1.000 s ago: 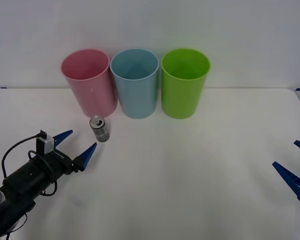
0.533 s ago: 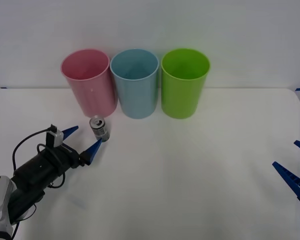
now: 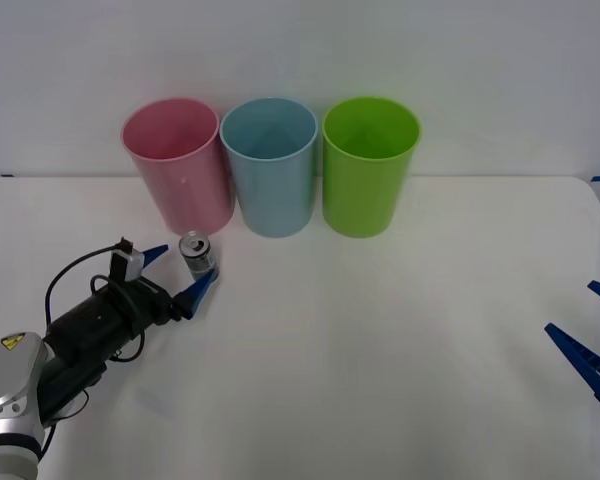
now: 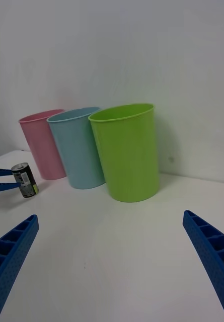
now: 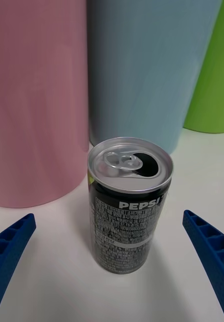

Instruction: Grasp the object on the table and drop it into the matching bin: aluminum can to the light blue bin, PET bottle to the pink bin.

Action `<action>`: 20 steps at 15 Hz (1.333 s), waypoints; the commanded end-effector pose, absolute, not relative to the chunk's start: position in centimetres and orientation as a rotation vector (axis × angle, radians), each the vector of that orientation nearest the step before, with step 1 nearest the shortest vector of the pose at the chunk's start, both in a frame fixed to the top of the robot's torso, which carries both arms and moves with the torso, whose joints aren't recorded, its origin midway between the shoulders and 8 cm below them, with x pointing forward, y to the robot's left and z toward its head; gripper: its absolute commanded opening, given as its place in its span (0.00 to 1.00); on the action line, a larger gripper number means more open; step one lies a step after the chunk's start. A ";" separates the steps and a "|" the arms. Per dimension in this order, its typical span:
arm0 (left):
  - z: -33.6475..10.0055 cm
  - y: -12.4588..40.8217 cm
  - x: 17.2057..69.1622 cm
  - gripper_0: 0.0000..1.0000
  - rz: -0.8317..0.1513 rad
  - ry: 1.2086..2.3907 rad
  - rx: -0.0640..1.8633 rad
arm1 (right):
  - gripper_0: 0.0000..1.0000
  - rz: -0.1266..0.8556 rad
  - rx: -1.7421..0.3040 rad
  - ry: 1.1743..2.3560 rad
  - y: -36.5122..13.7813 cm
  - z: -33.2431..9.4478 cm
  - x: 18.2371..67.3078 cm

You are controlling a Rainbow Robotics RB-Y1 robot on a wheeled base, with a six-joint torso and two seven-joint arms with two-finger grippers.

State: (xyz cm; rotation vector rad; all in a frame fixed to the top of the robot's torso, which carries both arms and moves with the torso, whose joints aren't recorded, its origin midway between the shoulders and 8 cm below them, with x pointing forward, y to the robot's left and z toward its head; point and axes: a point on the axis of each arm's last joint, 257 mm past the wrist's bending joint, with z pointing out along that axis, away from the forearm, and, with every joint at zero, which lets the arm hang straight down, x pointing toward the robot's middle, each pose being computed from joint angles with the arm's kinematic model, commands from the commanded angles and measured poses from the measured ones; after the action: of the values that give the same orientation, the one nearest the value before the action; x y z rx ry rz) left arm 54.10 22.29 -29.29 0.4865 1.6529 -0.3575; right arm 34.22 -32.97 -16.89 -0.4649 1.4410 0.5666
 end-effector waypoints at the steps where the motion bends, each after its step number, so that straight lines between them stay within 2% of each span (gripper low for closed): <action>1: -29.3 22.0 54.9 1.00 -0.339 1.658 0.503 | 1.00 0.567 -0.465 1.441 -33.0 -16.9 34.2; 20: -29.8 20.1 56.9 1.00 -0.289 1.686 0.551 | 1.00 0.567 -0.465 1.441 -33.0 -16.9 34.2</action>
State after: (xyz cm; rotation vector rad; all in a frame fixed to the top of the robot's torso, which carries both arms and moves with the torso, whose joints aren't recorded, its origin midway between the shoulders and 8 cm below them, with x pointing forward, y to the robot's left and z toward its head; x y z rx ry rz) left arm 56.92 20.02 -29.72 0.5516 1.6843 -0.2898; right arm 34.22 -32.97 -16.89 -0.4649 1.4410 0.5666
